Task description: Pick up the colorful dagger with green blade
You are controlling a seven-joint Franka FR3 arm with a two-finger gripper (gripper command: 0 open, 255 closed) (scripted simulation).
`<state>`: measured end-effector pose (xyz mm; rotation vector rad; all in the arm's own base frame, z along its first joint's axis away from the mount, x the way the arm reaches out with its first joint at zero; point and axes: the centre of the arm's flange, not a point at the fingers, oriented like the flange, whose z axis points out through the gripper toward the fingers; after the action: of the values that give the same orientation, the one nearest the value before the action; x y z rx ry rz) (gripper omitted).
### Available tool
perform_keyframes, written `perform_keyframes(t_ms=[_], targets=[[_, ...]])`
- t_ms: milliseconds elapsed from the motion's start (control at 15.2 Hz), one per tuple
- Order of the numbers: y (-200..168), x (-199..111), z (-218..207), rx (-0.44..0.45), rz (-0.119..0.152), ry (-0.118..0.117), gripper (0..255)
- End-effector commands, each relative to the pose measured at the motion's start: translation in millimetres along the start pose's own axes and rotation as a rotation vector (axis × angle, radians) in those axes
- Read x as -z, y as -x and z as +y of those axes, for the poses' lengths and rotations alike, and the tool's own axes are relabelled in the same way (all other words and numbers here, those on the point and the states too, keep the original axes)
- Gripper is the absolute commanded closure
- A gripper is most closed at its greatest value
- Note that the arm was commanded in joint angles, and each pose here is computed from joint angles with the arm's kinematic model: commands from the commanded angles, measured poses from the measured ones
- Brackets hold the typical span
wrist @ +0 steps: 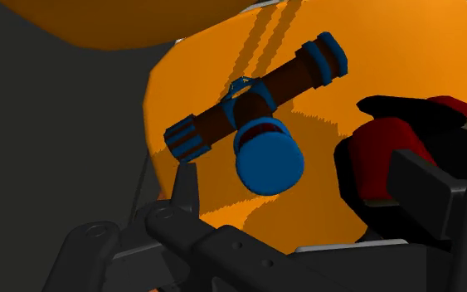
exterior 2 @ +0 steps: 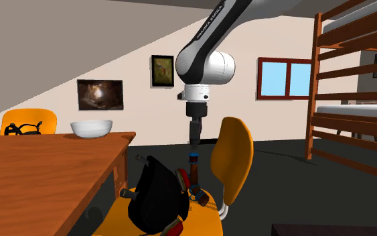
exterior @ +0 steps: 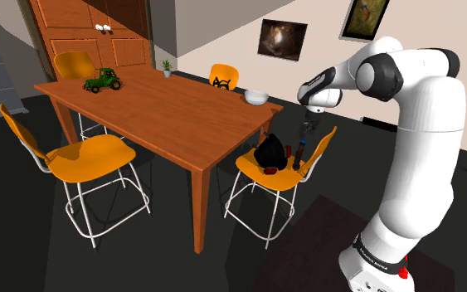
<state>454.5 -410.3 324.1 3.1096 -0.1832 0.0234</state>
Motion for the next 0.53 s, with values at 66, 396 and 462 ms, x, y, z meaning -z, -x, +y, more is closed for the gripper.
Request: perform_keyframes(t_ms=[66, 396, 462], targets=[[-3, -16, 6, 0.000, 0.002, -0.002, 0], [-3, -46, 6, 0.000, 0.002, -0.002, 0], [-3, -46, 6, 0.000, 0.002, -0.002, 0]])
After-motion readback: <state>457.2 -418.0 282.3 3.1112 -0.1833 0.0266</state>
